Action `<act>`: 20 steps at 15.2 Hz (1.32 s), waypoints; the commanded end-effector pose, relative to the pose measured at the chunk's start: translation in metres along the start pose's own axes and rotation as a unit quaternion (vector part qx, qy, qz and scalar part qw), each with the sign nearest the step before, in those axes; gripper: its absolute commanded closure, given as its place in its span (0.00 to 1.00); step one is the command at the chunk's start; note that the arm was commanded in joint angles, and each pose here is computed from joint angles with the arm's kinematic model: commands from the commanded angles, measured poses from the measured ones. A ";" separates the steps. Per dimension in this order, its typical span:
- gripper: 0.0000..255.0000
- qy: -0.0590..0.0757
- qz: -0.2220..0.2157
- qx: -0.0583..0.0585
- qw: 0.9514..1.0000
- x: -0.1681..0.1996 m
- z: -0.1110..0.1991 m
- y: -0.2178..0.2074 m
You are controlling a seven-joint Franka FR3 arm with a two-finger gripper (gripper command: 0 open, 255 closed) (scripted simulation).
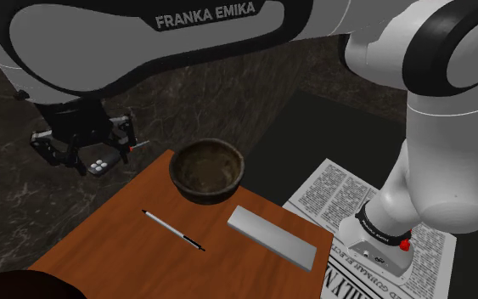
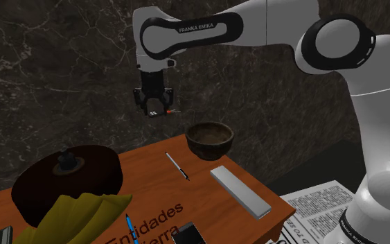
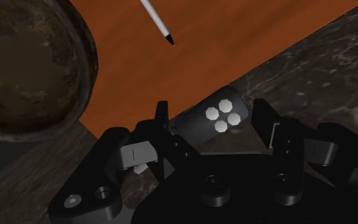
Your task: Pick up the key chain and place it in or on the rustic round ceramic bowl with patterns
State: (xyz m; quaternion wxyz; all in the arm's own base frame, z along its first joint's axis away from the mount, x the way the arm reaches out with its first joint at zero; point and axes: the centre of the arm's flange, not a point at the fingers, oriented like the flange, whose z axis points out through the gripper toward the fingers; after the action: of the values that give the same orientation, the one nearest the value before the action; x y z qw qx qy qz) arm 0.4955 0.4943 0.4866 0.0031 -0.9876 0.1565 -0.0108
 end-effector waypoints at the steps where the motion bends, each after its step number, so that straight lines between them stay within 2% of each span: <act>1: 1.00 0.000 0.000 0.000 1.000 0.000 -0.011 -0.001; 4: 1.00 0.000 0.000 0.000 1.000 0.000 -0.025 -0.001; 17: 1.00 0.000 0.000 0.000 1.000 -0.074 -0.042 0.153; 20: 1.00 0.000 0.000 0.000 1.000 -0.078 -0.032 0.161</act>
State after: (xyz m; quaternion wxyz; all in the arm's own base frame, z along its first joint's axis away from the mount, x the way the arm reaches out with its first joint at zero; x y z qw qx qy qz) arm 0.3740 0.3676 0.5186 0.0028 -0.9876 0.1563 -0.0109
